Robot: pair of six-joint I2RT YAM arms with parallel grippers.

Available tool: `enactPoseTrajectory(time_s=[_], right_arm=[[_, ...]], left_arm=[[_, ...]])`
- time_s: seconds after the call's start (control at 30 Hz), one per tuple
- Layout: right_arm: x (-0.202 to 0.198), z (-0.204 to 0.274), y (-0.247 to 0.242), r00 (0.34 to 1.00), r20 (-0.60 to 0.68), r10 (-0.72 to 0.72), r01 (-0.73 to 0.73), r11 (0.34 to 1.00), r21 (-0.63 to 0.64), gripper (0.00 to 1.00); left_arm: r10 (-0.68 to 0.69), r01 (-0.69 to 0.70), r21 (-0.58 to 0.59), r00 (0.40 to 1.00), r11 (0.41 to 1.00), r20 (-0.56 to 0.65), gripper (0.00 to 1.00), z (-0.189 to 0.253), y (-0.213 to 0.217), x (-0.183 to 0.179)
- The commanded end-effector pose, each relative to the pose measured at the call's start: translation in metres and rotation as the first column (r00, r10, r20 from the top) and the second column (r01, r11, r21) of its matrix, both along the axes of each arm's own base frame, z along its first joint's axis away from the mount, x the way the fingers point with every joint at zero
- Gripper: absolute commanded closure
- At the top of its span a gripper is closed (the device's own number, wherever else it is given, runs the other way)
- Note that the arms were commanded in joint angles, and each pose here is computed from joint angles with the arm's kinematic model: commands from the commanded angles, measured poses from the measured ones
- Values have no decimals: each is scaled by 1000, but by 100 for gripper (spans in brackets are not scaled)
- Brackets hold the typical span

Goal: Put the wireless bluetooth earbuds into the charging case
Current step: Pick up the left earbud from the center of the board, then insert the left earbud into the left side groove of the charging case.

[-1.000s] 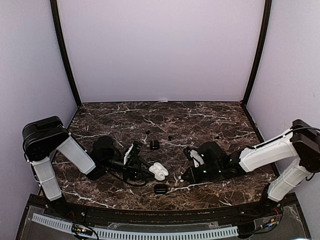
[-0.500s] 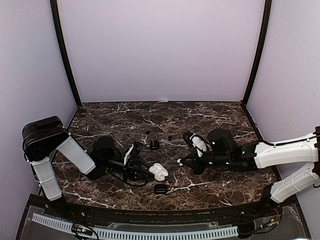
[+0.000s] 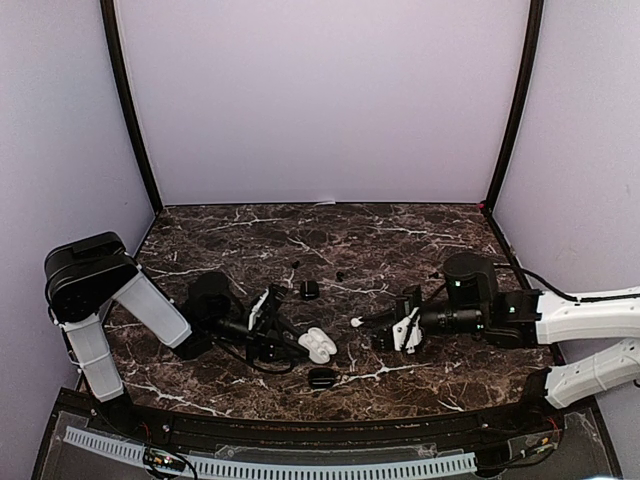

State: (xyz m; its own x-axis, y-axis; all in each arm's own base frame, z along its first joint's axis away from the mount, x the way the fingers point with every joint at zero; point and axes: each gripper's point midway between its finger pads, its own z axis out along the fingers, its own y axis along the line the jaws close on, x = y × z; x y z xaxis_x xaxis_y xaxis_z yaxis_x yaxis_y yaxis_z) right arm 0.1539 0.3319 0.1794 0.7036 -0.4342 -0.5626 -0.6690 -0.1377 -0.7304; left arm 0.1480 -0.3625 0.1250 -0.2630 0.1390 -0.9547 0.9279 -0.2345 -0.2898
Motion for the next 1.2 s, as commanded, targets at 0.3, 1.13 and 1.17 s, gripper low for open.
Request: enactPoseTrajectory(time_s=[0.3,1.13,1.17], right_arm=[[-50,16,14,617,656,435,-299,901,-315,100],[-66,0,17,247,635,732,-253,681,-687,100],[-68,-1,17,231,625,745,-250,667,-702,100]], left_arm=[[-184,185,8,979,983,-93,86,11,-4,-17],[-370,383,26,906,923,-207,93,0,-15,-54],[-373,387,27,903,922,-211,93,0,-16,-54]])
